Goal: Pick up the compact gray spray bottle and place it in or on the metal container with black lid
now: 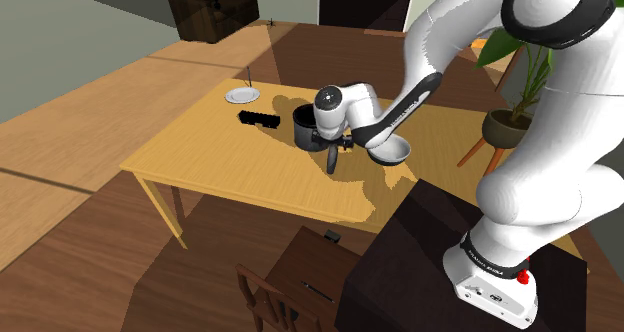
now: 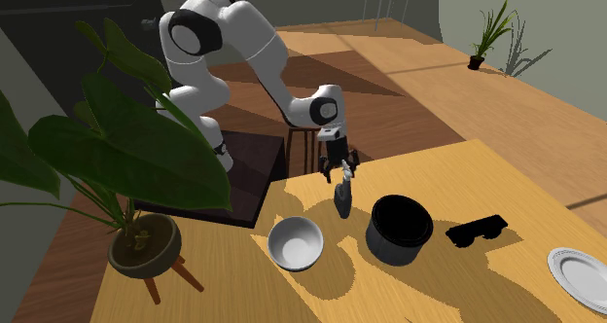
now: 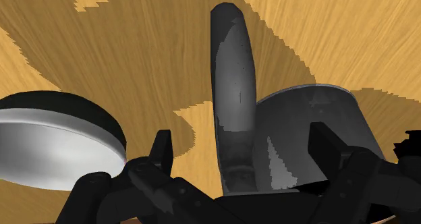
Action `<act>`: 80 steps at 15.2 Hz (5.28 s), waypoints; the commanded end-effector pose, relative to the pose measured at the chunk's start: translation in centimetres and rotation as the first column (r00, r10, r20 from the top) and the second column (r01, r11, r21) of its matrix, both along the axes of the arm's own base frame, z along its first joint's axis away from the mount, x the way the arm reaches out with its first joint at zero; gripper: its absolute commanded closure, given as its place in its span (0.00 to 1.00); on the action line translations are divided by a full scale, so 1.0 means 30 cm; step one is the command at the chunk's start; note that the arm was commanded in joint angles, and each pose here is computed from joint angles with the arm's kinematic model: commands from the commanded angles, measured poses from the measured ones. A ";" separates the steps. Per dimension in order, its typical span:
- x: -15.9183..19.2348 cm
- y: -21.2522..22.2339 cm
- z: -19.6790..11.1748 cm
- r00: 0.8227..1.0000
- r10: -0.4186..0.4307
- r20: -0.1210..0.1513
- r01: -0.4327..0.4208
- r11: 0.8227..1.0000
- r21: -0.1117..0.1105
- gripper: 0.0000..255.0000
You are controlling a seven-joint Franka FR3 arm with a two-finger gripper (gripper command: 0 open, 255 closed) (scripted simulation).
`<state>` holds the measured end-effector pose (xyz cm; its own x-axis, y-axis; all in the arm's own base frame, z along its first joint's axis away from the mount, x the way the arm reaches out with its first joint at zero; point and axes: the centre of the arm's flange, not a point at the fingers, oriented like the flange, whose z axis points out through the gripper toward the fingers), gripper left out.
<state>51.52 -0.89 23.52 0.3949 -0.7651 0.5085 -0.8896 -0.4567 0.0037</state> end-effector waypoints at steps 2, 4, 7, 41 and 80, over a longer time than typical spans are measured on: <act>0.019 -0.026 -0.046 1.000 -0.014 0.008 0.014 1.000 -0.005 0.00; 0.027 -0.042 -0.076 1.000 -0.014 0.008 0.014 1.000 -0.005 0.00; 0.038 -0.063 -0.115 1.000 -0.014 0.008 0.014 1.000 -0.005 0.00; 0.038 -0.063 0.184 1.000 -0.014 0.008 0.014 1.000 -0.005 1.00; 0.591 -0.332 0.600 1.000 -0.014 0.008 0.014 1.000 -0.005 1.00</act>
